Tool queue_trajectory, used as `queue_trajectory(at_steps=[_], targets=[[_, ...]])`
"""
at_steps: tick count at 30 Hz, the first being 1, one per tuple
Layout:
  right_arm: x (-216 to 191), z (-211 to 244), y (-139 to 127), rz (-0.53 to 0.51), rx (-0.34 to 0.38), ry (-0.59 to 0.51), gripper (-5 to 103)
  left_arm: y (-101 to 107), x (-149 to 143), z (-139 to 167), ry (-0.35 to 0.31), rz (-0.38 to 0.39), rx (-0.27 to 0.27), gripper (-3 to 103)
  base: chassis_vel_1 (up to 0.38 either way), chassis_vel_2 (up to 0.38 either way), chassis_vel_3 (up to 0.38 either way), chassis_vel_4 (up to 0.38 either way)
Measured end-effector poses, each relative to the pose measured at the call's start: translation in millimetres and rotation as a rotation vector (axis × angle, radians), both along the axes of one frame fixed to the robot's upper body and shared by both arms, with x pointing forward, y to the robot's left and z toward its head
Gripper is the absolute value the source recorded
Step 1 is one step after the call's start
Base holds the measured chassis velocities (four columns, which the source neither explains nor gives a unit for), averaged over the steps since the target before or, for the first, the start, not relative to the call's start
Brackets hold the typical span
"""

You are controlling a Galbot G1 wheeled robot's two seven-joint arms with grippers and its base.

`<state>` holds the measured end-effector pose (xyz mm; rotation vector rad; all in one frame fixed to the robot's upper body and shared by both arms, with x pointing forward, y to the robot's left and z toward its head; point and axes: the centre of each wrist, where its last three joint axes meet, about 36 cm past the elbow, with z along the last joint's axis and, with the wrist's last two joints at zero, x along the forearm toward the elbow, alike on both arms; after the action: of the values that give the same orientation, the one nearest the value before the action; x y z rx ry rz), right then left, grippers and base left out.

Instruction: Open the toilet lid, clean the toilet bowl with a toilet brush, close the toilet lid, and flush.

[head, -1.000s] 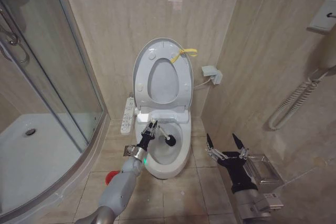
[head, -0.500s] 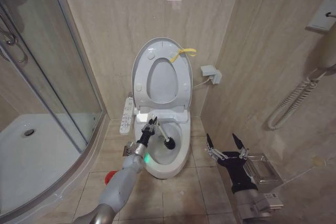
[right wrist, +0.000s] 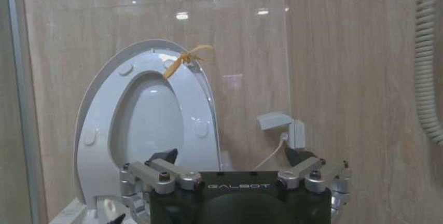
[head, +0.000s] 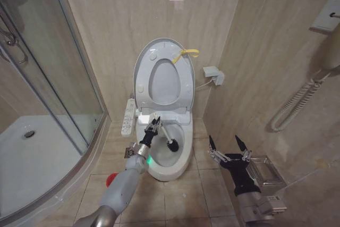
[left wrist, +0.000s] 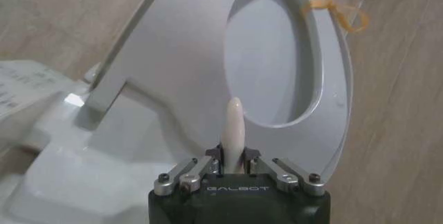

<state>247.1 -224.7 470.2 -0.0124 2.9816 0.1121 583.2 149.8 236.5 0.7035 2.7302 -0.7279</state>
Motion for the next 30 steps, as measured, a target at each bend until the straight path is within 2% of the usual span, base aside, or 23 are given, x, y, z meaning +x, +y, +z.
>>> queue_trajectory(at_steps=[1, 3, 4, 5, 6, 8, 10, 13, 17, 18, 21, 22, 23, 26, 27, 30], targets=[[0.0, 0.0, 0.0, 0.0, 0.0, 0.0, 100, 0.0, 0.0, 0.0, 0.0, 0.0, 0.0, 20, 0.0, 0.0, 0.0, 0.0], [0.0, 0.0, 0.0, 0.0, 0.0, 0.0, 100, 7.7, -2.2, -7.7, -0.006, -0.009, 0.061, 20, 0.0, 0.0, 0.0, 0.0], [0.0, 0.0, 0.0, 0.0, 0.0, 0.0, 100, 25.5, -5.2, -18.2, -0.033, -0.034, 0.189, 20, 0.0, 0.0, 0.0, 0.0], [0.0, 0.0, 0.0, 0.0, 0.0, 0.0, 100, 34.1, -5.9, -21.0, -0.05, -0.05, 0.248, 20, 0.0, 0.0, 0.0, 0.0], [0.0, 0.0, 0.0, 0.0, 0.0, 0.0, 100, 34.1, -5.9, -21.0, -0.05, -0.05, 0.248, 20, 0.0, 0.0, 0.0, 0.0], [0.0, 0.0, 0.0, 0.0, 0.0, 0.0, 100, 46.3, -9.5, -22.4, -0.081, -0.082, 0.346, 20, 0.0, 0.0, 0.0, 0.0], [0.0, 0.0, 0.0, 0.0, 0.0, 0.0, 100, 46.7, -12.8, -18.6, -0.102, -0.086, 0.364, 20, 0.0, 0.0, 0.0, 0.0], [0.0, 0.0, 0.0, 0.0, 0.0, 0.0, 100, 41.1, -13.9, -12.3, -0.112, -0.081, 0.348, 20, 0.0, 0.0, 0.0, 0.0], [0.0, 0.0, 0.0, 0.0, 0.0, 0.0, 100, 26.8, -20.3, -4.2, -0.082, -0.085, 0.278, 20, 0.0, 0.0, 0.0, 0.0], [0.0, 0.0, 0.0, 0.0, 0.0, 0.0, 100, 26.8, -20.3, -4.2, -0.082, -0.085, 0.278, 20, 0.0, 0.0, 0.0, 0.0], [0.0, 0.0, 0.0, 0.0, 0.0, 0.0, 100, 26.0, -36.5, -9.2, -0.031, -0.057, 0.217, 20, 0.0, 0.0, 0.0, 0.0], [0.0, 0.0, 0.0, 0.0, 0.0, 0.0, 100, 25.4, -42.5, -12.2, -0.011, -0.033, 0.173, 19, 0.0, 0.0, 0.0, 0.0], [0.0, 0.0, 0.0, 0.0, 0.0, 0.0, 100, 25.4, -42.5, -12.2, -0.011, -0.033, 0.173, 19, 0.0, 0.0, 0.0, 0.0], [0.0, 0.0, 0.0, 0.0, 0.0, 0.0, 100, 23.7, -53.3, -16.2, 0.017, 0.01, 0.1, 19, 0.0, 0.0, 0.0, 0.0], [0.0, 0.0, 0.0, 0.0, 0.0, 0.0, 100, 23.7, -53.3, -16.2, 0.017, 0.01, 0.1, 19, 0.0, 0.0, 0.0, 0.0], [0.0, 0.0, 0.0, 0.0, 0.0, 0.0, 100, 16.8, -71.6, -13.9, 0.073, 0.04, 0.008, 19, 0.0, 0.0, 0.0, 0.0]])
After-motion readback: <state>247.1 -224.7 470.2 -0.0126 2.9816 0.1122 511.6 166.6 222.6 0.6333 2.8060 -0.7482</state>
